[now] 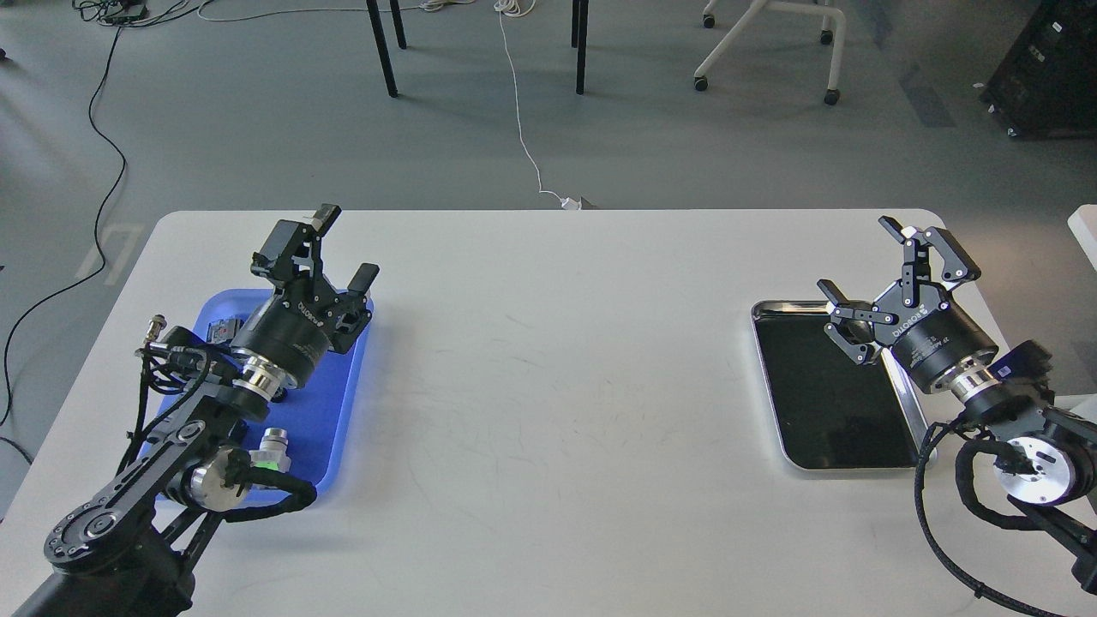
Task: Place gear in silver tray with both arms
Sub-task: 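Swing the left gripper over the blue tray of parts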
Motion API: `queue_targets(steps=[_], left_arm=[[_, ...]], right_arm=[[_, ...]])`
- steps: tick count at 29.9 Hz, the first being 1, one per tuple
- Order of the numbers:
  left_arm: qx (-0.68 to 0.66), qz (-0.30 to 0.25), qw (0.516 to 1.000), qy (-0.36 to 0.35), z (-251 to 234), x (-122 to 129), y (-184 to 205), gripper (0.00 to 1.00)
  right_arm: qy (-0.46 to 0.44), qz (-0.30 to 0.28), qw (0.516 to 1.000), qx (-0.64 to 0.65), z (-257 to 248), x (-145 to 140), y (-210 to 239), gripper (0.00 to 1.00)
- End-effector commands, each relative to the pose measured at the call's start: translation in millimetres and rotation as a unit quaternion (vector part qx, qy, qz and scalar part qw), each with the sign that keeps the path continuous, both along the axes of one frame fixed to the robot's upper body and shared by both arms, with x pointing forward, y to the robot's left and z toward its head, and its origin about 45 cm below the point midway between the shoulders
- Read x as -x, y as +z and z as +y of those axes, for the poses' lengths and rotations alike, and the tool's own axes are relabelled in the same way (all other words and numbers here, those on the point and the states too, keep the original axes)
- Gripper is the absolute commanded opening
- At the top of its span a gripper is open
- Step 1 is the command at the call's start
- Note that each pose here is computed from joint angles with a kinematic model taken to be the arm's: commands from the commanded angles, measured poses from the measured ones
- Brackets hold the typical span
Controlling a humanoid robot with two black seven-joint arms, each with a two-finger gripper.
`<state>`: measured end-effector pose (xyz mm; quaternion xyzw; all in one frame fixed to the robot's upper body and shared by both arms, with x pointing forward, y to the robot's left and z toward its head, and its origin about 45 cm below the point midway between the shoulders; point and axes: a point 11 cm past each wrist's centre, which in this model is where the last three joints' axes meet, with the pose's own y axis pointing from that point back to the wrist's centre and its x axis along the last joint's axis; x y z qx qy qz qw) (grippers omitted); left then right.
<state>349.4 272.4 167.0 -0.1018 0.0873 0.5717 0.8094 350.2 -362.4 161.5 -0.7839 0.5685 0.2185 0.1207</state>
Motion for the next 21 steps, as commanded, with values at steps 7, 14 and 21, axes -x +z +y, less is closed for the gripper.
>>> queue_targets(steps=[7,14,21], left_arm=[[-0.003,-0.011,1.000,-0.005,0.8,-3.1,7.4,0.98],[-0.055,-0.034,0.998,-0.024,23.7,-13.8,29.6,0.98],[-0.173,-0.121,0.972,-0.108,54.9,-13.4,82.9,0.98]], right_arm=[[0.001,-0.001,1.000,0.000,0.6,-0.8,0.8,0.99],[0.002,-0.001,1.000,0.000,1.0,-0.8,1.0,0.99],[0.001,-0.002,1.000,0.000,1.1,-1.3,1.5,0.99]])
